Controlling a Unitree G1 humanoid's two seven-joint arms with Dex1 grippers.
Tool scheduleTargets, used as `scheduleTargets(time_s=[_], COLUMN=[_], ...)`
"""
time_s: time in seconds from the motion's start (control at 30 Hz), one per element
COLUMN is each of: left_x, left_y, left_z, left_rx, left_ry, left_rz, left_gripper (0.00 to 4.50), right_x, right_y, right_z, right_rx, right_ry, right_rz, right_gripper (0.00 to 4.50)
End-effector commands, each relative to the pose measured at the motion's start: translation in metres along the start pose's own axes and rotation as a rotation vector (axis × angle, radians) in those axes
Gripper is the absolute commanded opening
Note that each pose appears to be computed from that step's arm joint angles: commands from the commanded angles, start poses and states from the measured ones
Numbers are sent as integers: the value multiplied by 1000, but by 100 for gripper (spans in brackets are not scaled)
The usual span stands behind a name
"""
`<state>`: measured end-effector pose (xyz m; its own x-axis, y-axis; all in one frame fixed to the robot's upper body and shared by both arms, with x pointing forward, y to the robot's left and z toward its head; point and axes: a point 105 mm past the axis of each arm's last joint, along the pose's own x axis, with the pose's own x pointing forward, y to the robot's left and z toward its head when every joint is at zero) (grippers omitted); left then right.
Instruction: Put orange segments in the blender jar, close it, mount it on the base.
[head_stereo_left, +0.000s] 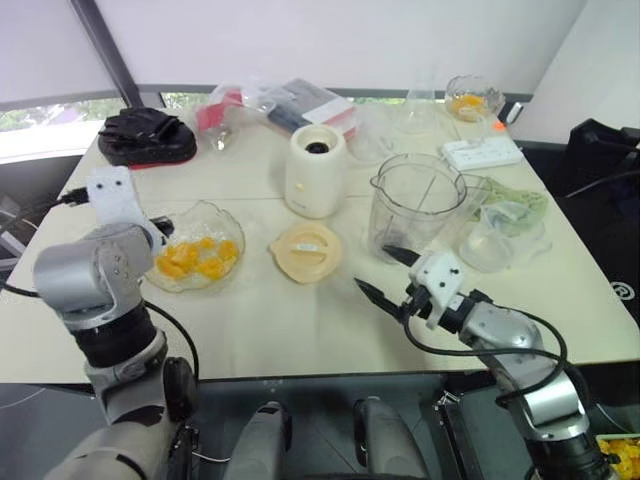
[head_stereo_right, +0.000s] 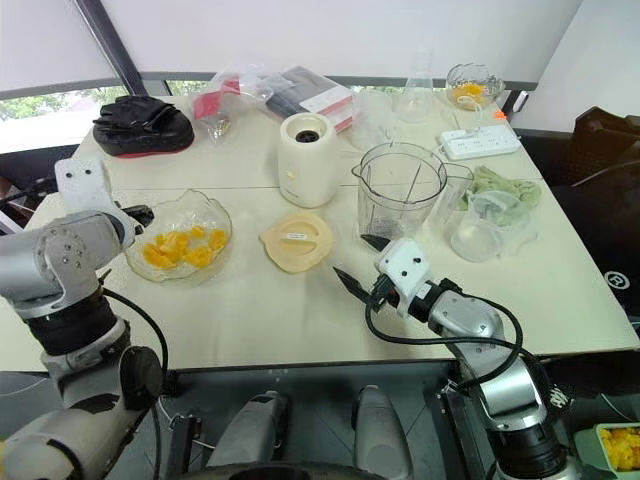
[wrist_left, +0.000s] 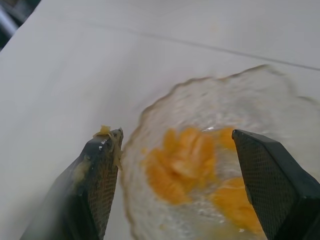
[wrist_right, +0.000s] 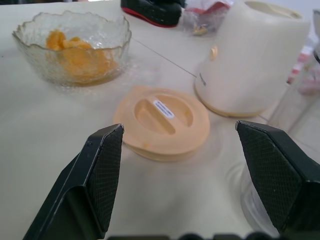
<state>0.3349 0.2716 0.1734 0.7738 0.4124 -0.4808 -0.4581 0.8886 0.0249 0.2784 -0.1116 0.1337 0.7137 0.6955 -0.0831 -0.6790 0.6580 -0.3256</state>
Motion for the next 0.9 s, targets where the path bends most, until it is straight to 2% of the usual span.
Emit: scheduleTargets(time_s=[0.03,0.2,0.37,0.6,0.77,0.9], left_x=[1,14,29,40,48,55], left_y=[6,8,2,0,-1,-16], left_z=[14,9,-6,-13,-11,-15], left_rx=[-78,-61,-27,15,69,138], left_ry=[10,111,238,339,347,364], left_rz=[67,116,105,47,11,-82], left_gripper=[364,364,364,364,364,364], right_x=[1,0,-3,-5,-6,-7], right_y=[-1,-2,-1,3,4,4], right_z=[8,9,9,8,8,8], right_rx=[-26,-29,-24,-21,-25,-26], right_ry=[-31,-30,-28,-24,-22,-20], right_rz=[16,7,-18,-31,-36,-39], right_gripper=[374,374,374,374,374,374])
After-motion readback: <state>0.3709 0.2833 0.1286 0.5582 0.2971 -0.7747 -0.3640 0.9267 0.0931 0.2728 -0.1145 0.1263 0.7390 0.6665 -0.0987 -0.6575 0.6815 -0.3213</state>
